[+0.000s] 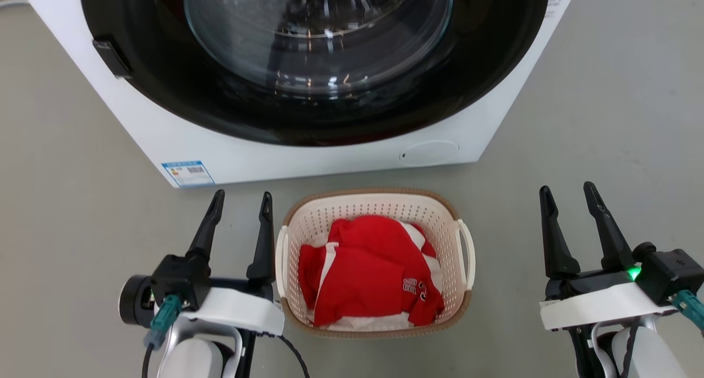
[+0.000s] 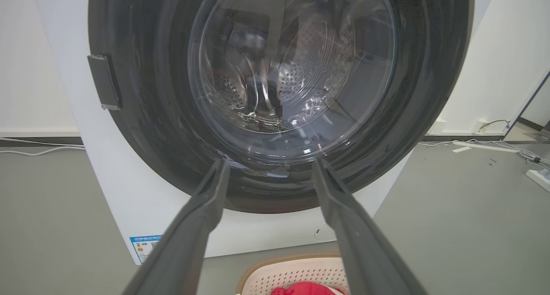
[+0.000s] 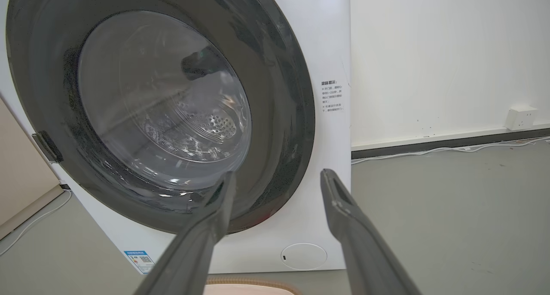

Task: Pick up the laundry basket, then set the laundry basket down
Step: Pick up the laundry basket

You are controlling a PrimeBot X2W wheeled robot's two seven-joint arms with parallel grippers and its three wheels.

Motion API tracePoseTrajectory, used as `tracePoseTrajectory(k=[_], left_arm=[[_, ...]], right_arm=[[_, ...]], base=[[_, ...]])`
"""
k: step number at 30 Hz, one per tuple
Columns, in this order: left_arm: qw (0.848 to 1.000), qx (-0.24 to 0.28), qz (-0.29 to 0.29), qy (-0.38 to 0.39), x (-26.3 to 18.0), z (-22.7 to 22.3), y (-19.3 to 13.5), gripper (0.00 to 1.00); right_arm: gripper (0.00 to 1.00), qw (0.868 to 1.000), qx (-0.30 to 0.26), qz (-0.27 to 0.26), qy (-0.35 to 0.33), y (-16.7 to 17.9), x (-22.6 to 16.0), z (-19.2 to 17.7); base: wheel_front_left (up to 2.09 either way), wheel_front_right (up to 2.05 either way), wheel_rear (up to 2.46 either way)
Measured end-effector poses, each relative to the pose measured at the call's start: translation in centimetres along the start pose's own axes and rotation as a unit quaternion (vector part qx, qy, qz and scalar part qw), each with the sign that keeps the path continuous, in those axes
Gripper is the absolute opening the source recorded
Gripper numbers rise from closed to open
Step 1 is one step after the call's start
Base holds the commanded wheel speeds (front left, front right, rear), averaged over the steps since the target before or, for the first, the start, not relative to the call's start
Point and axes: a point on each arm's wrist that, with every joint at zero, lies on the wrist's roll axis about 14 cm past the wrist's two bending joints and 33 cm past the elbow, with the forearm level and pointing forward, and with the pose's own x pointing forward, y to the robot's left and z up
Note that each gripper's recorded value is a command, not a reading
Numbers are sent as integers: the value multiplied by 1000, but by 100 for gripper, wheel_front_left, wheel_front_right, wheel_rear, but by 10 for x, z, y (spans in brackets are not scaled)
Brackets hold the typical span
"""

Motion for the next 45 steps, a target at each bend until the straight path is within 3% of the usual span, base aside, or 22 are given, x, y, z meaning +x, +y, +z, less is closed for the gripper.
tracePoseTrajectory(k=[25,36,45], left_arm=[[987,-11,25,159,46,-134,34,100],[974,-20,28,223,58,-194,42,100],[953,-50,39,295,49,-249,48,100]], right_arm=[[100,999,12,-9,49,-11,45,-53],[100,997,13,-13,72,-18,62,-82],[100,996,14,-13,85,-20,73,-101]], base=[[0,0,0],[0,0,0],[0,0,0]])
